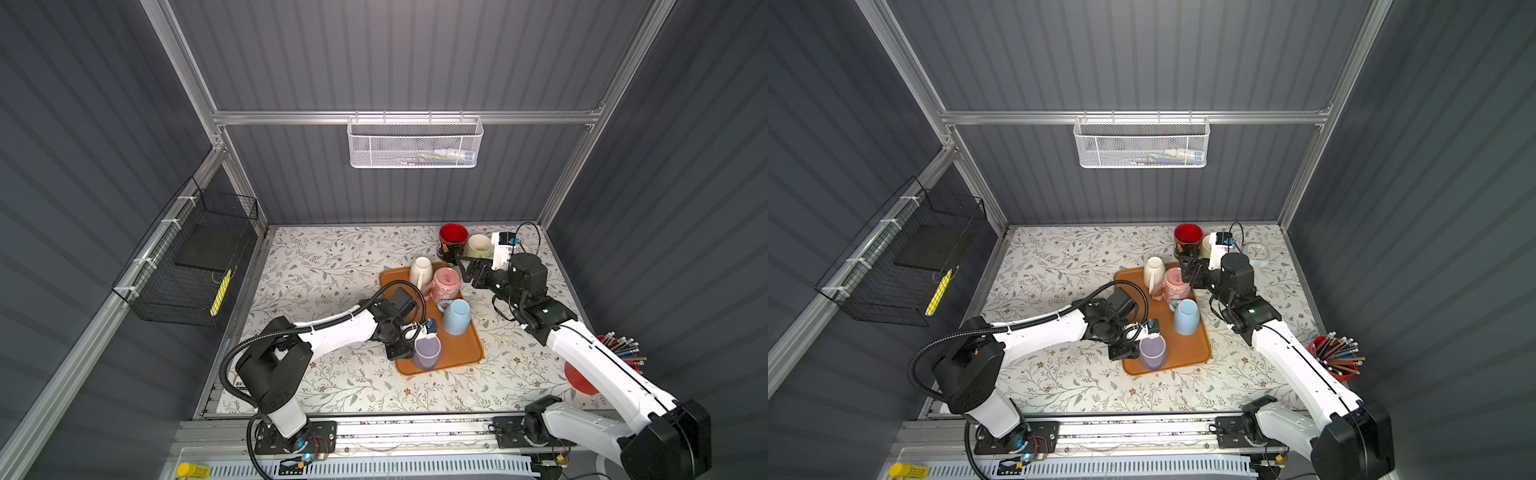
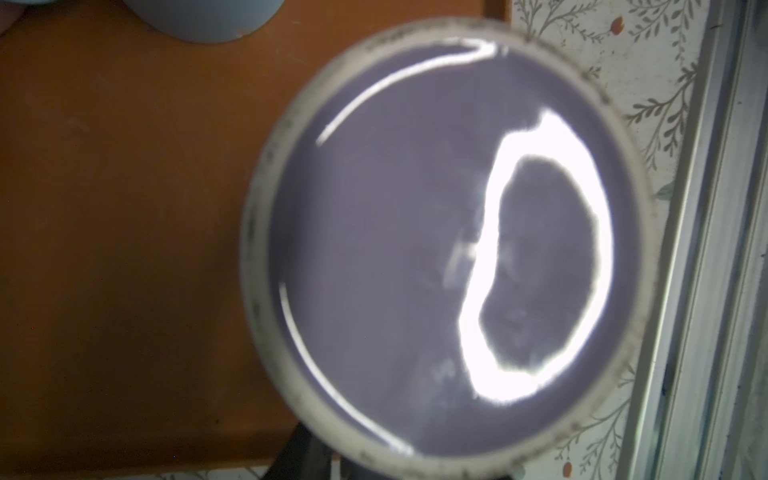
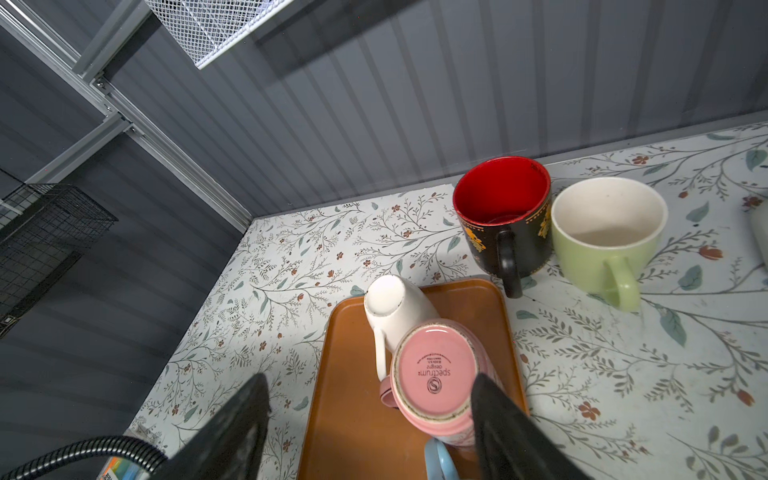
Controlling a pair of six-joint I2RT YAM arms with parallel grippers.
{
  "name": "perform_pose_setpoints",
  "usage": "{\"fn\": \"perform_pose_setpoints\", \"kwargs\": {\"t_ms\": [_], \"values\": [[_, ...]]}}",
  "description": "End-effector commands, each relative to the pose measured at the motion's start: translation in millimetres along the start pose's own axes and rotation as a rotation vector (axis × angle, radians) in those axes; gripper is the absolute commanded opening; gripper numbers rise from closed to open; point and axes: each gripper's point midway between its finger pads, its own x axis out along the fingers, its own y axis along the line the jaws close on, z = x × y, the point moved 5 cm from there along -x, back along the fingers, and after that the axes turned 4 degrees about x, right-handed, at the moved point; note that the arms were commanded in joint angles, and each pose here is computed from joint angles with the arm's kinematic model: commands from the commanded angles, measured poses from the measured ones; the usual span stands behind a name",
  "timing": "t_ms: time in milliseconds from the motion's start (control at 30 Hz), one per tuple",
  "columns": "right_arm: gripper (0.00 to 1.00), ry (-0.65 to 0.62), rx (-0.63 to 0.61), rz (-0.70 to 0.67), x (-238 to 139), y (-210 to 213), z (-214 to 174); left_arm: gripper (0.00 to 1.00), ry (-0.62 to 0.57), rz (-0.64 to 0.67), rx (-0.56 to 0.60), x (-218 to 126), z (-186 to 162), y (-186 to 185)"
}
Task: Turn the mug right side up
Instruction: 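Close the left gripper on the lavender mug and lift it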
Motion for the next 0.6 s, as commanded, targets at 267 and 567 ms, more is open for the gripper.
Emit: {"fn": "perform_pose_setpoints", "kwargs": {"t_ms": [267, 567], "values": [[0.76, 0.008, 0.019, 0.025, 3.2, 0.2, -3.7, 0.28, 0.018, 0.005, 0.0, 0.7, 7.3, 0.7], [0.76, 0.005, 0.021, 0.031, 3.0, 1.5, -2.3, 0.06, 0.006, 0.018, 0.012, -2.4, 12.6, -2.0]]}}
